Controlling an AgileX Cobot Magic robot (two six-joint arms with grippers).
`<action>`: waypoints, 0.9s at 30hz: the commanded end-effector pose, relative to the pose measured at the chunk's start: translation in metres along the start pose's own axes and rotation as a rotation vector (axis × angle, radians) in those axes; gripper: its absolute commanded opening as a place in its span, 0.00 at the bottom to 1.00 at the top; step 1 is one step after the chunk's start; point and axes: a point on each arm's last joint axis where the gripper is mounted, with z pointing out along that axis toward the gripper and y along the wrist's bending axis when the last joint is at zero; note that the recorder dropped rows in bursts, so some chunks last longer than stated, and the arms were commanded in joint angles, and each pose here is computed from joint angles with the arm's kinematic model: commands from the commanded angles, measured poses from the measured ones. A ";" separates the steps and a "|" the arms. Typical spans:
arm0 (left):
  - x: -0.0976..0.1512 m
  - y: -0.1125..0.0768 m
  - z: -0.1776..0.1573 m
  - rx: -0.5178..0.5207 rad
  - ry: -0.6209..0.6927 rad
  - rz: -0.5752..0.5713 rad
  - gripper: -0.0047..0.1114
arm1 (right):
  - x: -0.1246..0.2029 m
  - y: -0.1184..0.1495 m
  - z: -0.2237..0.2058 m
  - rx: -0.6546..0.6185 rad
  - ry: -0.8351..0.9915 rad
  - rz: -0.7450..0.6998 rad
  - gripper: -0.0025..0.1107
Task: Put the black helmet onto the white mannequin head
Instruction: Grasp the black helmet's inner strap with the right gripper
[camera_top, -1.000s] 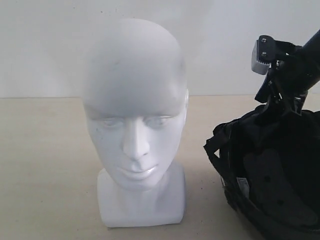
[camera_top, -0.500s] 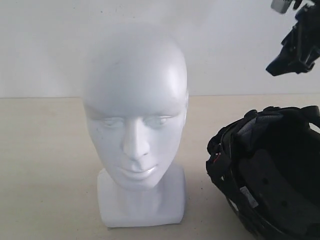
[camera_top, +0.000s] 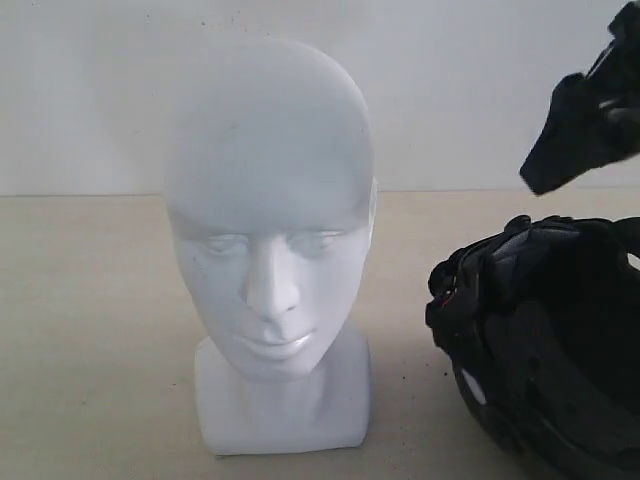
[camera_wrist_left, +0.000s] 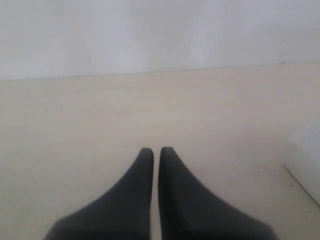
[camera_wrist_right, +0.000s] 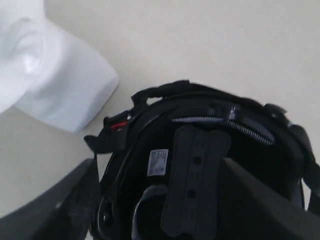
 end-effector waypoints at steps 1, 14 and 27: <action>-0.002 -0.001 0.000 0.011 -0.006 -0.009 0.08 | 0.022 0.034 0.010 0.043 0.107 0.043 0.65; -0.002 -0.001 0.000 0.011 -0.006 -0.009 0.08 | 0.086 0.098 0.073 0.311 0.319 -0.043 0.64; -0.002 -0.001 0.000 0.011 -0.006 -0.009 0.08 | 0.091 0.106 0.120 0.274 0.238 0.011 0.64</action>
